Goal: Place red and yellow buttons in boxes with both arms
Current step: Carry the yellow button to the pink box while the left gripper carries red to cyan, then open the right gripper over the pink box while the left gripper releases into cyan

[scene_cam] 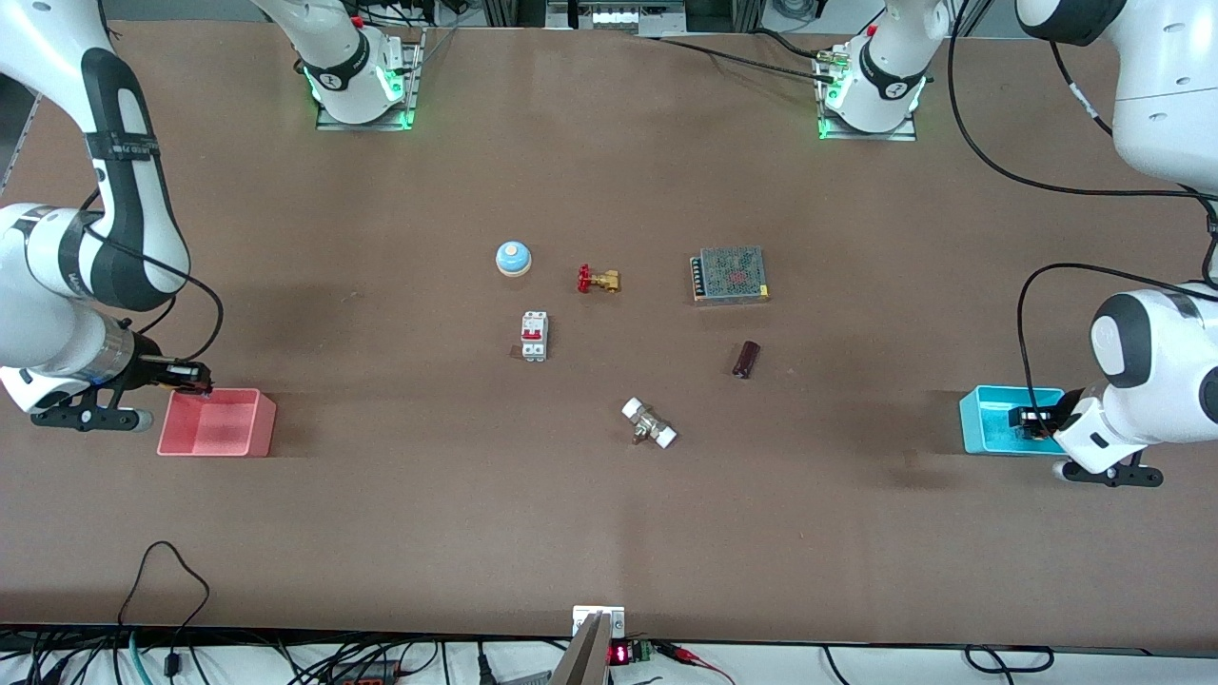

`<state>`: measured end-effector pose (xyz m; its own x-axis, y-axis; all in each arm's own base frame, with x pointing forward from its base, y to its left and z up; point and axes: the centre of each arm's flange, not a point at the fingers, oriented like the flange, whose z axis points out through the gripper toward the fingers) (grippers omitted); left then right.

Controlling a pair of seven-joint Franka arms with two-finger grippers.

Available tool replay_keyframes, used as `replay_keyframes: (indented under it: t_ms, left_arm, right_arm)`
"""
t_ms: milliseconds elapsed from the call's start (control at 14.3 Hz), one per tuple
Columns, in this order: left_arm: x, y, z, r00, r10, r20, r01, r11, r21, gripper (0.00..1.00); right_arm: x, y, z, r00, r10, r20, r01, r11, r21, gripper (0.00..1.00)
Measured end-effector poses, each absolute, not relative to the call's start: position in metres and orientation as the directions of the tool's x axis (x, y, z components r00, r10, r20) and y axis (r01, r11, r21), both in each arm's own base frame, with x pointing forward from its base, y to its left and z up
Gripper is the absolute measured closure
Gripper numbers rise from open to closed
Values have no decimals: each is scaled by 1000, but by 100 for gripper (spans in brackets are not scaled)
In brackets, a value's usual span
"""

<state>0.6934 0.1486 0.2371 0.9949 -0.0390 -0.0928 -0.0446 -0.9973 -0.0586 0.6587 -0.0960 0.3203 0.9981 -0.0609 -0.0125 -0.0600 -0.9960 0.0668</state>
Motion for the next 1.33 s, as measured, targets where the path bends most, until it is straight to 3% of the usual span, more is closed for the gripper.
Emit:
replay_keyframes:
  t_ms: [280,1331]
  left_arm:
    - [684,151,207,997,-38,-74,-42,-998,-56,63]
    - [680,146,195,997,-26,-67,-28,-999,-30,63]
  right_arm:
    - [664,-103,287,995,-102,8,-102,-994,32,57]
    - [671,-106,221,994,-94,46,-97,-994,51,56]
